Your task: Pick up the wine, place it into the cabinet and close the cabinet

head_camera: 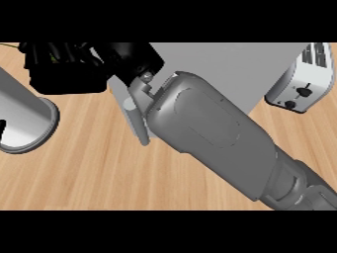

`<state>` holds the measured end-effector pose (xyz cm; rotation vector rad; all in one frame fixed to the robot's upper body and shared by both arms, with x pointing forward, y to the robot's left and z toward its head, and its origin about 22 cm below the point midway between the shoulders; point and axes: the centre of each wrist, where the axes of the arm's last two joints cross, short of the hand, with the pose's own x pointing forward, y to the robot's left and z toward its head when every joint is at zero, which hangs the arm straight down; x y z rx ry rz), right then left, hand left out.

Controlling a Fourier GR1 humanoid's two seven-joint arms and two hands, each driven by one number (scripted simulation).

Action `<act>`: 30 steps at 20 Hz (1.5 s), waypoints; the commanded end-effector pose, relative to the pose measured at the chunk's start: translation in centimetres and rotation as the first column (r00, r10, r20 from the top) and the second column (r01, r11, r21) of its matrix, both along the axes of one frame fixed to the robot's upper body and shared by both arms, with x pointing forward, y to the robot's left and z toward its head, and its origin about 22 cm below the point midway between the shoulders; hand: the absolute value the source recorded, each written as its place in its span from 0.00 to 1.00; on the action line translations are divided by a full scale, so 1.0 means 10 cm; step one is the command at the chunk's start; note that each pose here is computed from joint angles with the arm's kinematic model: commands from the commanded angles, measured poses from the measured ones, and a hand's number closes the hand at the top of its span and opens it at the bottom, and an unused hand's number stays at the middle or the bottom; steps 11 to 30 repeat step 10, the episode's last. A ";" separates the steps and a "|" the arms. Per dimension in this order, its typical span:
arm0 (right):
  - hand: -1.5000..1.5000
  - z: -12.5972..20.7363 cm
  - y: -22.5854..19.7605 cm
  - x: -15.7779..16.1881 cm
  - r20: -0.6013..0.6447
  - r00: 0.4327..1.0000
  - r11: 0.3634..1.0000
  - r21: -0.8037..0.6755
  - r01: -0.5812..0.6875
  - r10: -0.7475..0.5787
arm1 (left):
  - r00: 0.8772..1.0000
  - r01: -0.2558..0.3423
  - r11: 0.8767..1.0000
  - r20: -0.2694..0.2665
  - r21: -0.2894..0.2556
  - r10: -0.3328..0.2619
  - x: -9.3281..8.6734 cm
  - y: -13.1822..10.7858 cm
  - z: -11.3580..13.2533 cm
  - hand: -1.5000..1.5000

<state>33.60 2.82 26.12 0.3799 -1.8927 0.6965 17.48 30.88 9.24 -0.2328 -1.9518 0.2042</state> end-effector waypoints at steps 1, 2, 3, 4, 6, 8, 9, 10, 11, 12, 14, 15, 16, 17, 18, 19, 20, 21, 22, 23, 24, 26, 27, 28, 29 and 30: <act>1.00 -0.16 -0.54 0.49 -0.039 0.981 0.982 -0.011 0.188 -0.189 | 1.000 0.000 1.000 -0.008 -0.010 0.000 0.05 0.03 0.04 0.00; 1.00 -0.16 -0.55 0.50 -0.011 0.979 0.979 -0.032 0.204 -0.204 | 1.000 -0.010 1.000 -0.012 -0.003 0.010 0.04 0.06 0.05 0.00; 1.00 -0.29 -0.45 0.51 -0.020 0.977 0.977 -0.047 0.209 -0.210 | 1.000 0.012 1.000 0.000 -0.012 -0.012 0.05 -0.04 0.06 0.00; 1.00 -0.25 -0.60 0.59 -0.011 0.977 0.975 -0.060 0.212 -0.213 | 1.000 0.008 1.000 0.004 0.011 -0.008 0.04 0.00 0.00 0.00; 1.00 -0.21 -0.58 0.62 0.013 0.973 0.970 -0.066 0.233 -0.232 | 1.000 0.018 1.000 0.007 -0.012 -0.018 0.02 -0.03 0.09 0.00; 1.00 -0.32 -0.55 0.61 0.020 0.973 0.971 -0.062 0.230 -0.229 | 1.000 0.006 1.000 -0.004 -0.016 -0.006 0.01 -0.07 0.00 0.00; 1.00 -0.26 -0.55 0.63 0.016 0.975 0.973 -0.070 0.222 -0.221 | 1.000 0.015 1.000 -0.002 -0.002 -0.015 0.07 -0.01 0.10 0.00; 1.00 -0.43 -0.57 0.63 0.006 0.974 0.972 -0.067 0.226 -0.226 | 1.000 0.012 1.000 0.008 0.004 -0.012 0.01 0.00 0.06 0.00; 1.00 -0.43 -0.57 0.63 0.006 0.974 0.972 -0.067 0.226 -0.226 | 1.000 0.012 1.000 0.008 0.004 -0.012 0.01 0.00 0.06 0.00; 1.00 -0.43 -0.57 0.63 0.006 0.974 0.972 -0.067 0.226 -0.226 | 1.000 0.012 1.000 0.008 0.004 -0.012 0.01 0.00 0.06 0.00; 1.00 -0.43 -0.57 0.63 0.006 0.974 0.972 -0.067 0.226 -0.226 | 1.000 0.012 1.000 0.008 0.004 -0.012 0.01 0.00 0.06 0.00; 1.00 -0.43 -0.57 0.63 0.006 0.974 0.972 -0.067 0.226 -0.226 | 1.000 0.012 1.000 0.008 0.004 -0.012 0.01 0.00 0.06 0.00; 1.00 -0.43 -0.57 0.63 0.006 0.974 0.972 -0.067 0.226 -0.226 | 1.000 0.012 1.000 0.008 0.004 -0.012 0.01 0.00 0.06 0.00; 1.00 -0.43 -0.57 0.63 0.006 0.974 0.972 -0.067 0.226 -0.226 | 1.000 0.012 1.000 0.008 0.004 -0.012 0.01 0.00 0.06 0.00; 1.00 -0.43 -0.57 0.63 0.006 0.974 0.972 -0.067 0.226 -0.226 | 1.000 0.012 1.000 0.008 0.004 -0.012 0.01 0.00 0.06 0.00; 1.00 -0.43 -0.57 0.63 0.006 0.974 0.972 -0.067 0.226 -0.226 | 1.000 0.012 1.000 0.008 0.004 -0.012 0.01 0.00 0.06 0.00; 1.00 -0.43 -0.57 0.63 0.006 0.974 0.972 -0.067 0.226 -0.226 | 1.000 0.012 1.000 0.008 0.004 -0.012 0.01 0.00 0.06 0.00; 1.00 -0.43 -0.57 0.63 0.006 0.974 0.972 -0.067 0.226 -0.226 | 1.000 0.012 1.000 0.008 0.004 -0.012 0.01 0.00 0.06 0.00; 1.00 -0.43 -0.57 0.63 0.006 0.974 0.972 -0.067 0.226 -0.226 | 1.000 0.012 1.000 0.008 0.004 -0.012 0.01 0.00 0.06 0.00; 1.00 -0.43 -0.57 0.63 0.006 0.974 0.972 -0.067 0.226 -0.226 | 1.000 0.012 1.000 0.008 0.004 -0.012 0.01 0.00 0.06 0.00; 1.00 -0.43 -0.57 0.63 0.006 0.974 0.972 -0.067 0.226 -0.226 | 1.000 0.012 1.000 0.008 0.004 -0.012 0.01 0.00 0.06 0.00; 1.00 -0.43 -0.57 0.63 0.006 0.974 0.972 -0.067 0.226 -0.226 | 1.000 0.012 1.000 0.008 0.004 -0.012 0.01 0.00 0.06 0.00; 1.00 -0.43 -0.57 0.63 0.006 0.974 0.972 -0.067 0.226 -0.226 | 1.000 0.012 1.000 0.008 0.004 -0.012 0.01 0.00 0.06 0.00; 1.00 -0.43 -0.57 0.63 0.006 0.974 0.972 -0.067 0.226 -0.226 | 1.000 0.012 1.000 0.008 0.004 -0.012 0.01 0.00 0.06 0.00; 1.00 -0.43 -0.57 0.63 0.006 0.974 0.972 -0.067 0.226 -0.226 | 1.000 0.012 1.000 0.008 0.004 -0.012 0.01 0.00 0.06 0.00; 1.00 -0.43 -0.57 0.63 0.006 0.974 0.972 -0.067 0.226 -0.226 | 1.000 0.012 1.000 0.008 0.004 -0.012 0.01 0.00 0.06 0.00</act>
